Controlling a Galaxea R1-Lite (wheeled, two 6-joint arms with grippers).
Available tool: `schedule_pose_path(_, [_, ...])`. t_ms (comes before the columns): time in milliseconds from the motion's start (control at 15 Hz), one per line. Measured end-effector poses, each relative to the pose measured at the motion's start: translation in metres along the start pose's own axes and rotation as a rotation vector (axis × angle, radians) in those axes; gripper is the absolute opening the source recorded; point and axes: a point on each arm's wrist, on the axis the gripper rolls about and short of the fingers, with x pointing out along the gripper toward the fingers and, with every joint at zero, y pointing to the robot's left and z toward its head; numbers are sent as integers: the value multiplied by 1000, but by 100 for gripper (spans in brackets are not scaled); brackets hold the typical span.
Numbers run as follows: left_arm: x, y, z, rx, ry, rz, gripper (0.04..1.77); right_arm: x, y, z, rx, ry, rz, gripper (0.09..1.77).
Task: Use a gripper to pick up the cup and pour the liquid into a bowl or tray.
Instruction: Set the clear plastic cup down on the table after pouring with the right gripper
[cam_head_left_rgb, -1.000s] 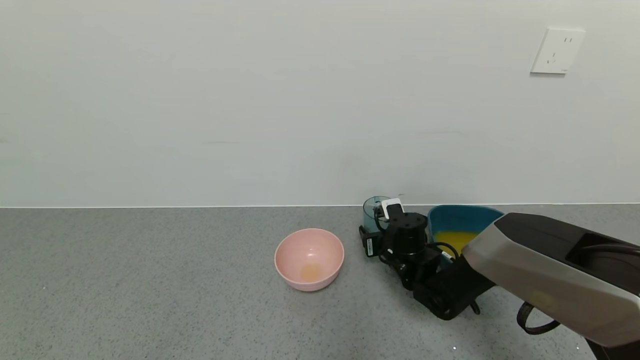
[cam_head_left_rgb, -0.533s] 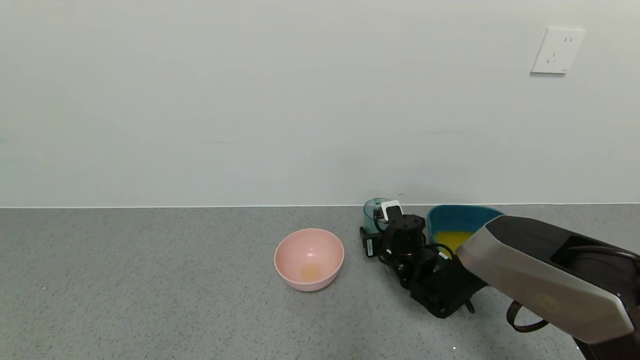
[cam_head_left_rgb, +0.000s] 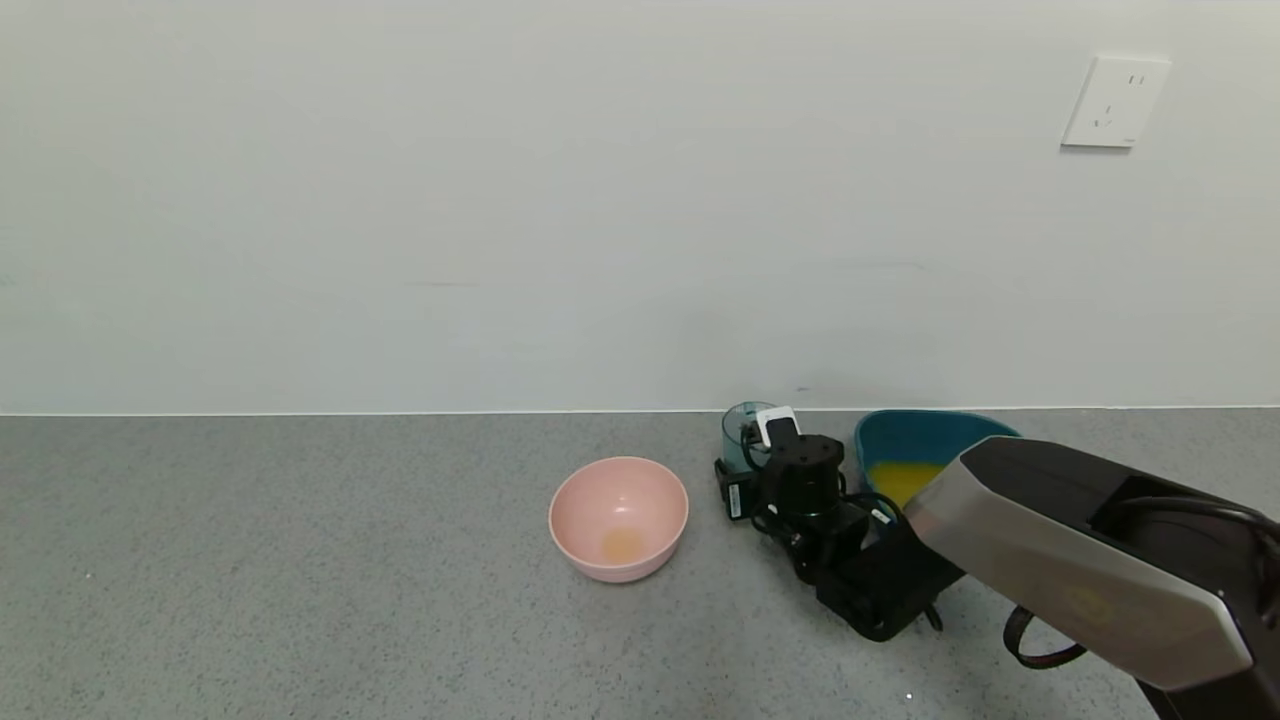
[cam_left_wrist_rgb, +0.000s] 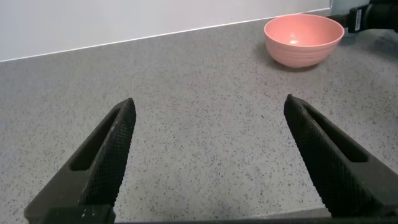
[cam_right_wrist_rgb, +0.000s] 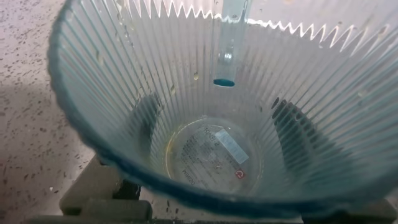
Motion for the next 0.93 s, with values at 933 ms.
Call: schedule_pose_path(933, [0, 0, 0, 0, 0, 0, 172, -1, 1, 1, 2, -7, 1, 158])
